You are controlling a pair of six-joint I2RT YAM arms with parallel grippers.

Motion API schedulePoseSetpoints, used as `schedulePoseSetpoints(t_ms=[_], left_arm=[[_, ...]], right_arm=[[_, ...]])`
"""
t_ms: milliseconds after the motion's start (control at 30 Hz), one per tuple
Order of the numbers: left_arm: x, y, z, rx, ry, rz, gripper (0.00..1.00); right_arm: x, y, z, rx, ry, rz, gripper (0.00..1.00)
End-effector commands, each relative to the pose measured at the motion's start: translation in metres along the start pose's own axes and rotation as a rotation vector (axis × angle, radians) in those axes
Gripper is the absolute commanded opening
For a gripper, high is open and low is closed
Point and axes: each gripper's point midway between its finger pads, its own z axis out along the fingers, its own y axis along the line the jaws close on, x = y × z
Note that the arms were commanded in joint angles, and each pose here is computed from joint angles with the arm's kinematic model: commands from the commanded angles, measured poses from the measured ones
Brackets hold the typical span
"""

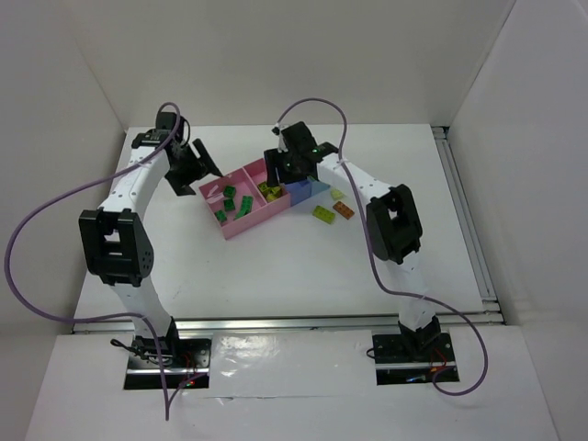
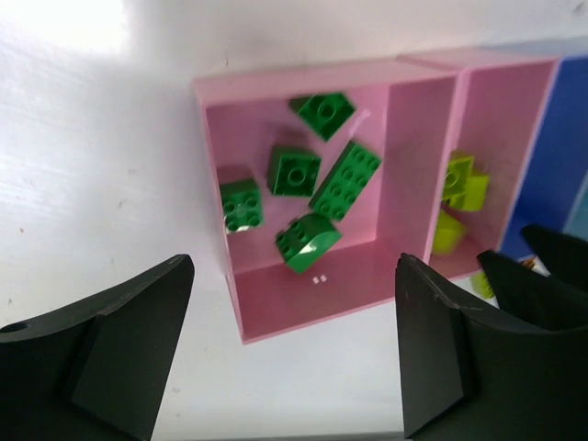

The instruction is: Sort the legos into containers by color

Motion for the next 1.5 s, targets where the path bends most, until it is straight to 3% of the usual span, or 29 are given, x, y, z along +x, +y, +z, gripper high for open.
schedulePoseSetpoints(t_ms=[0, 133, 200, 233, 267, 333, 467, 567, 633, 767, 900, 1167, 1400, 1467], left_arm=[[0.01, -0.01, -0.014, 0.042, 0.012, 0.025, 0.9], [0.009, -0.006, -0.017, 0.037, -0.014, 0.037, 0.88], [0.006, -0.008, -0.025, 0.043, -0.038, 0.039, 0.87], [0.003, -0.01, -0.025, 0.051, -0.049, 0.04, 0.87], [0.004, -0.013, -0.027, 0.064, -0.06, 0.058, 0.87], [0.003, -0.021, -0.034, 0.093, -0.089, 0.083, 0.86], [0.011, -0.036, -0.041, 0.14, -0.119, 0.165, 0.86], [0.011, -0.045, -0.048, 0.168, -0.155, 0.207, 0.84], [0.013, -0.052, -0.049, 0.189, -0.155, 0.218, 0.84], [0.021, -0.057, -0.045, 0.199, -0.135, 0.242, 0.82], [0.021, -0.067, -0.054, 0.217, -0.17, 0.261, 0.82], [0.027, -0.069, -0.057, 0.23, -0.163, 0.279, 0.81], [0.031, -0.077, -0.063, 0.272, -0.157, 0.305, 0.78], [0.039, -0.086, -0.062, 0.293, -0.146, 0.368, 0.78]], right_arm=[[-0.035, 0.016, -0.014, 0.034, -0.102, -0.043, 0.69], [-0.061, 0.013, -0.069, 0.103, -0.242, -0.035, 0.64], [-0.048, -0.011, -0.078, 0.174, -0.256, 0.021, 0.52], [-0.055, -0.022, -0.105, 0.232, -0.308, 0.053, 0.44], [-0.052, -0.032, -0.113, 0.268, -0.324, 0.083, 0.3], [-0.027, -0.068, -0.13, 0.35, -0.316, 0.16, 0.24], [0.041, -0.121, -0.137, 0.455, -0.165, 0.241, 0.26], [0.09, -0.135, -0.131, 0.455, -0.022, 0.247, 0.48], [0.116, -0.14, -0.121, 0.465, 0.067, 0.242, 0.54], [0.127, -0.148, -0.108, 0.469, 0.142, 0.22, 0.59], [0.13, -0.158, -0.092, 0.498, 0.188, 0.198, 0.73], [0.116, -0.186, -0.072, 0.612, 0.167, 0.148, 0.73], [0.114, -0.192, -0.053, 0.536, 0.133, 0.155, 0.73], [0.12, -0.184, -0.048, 0.479, 0.15, 0.152, 0.64]])
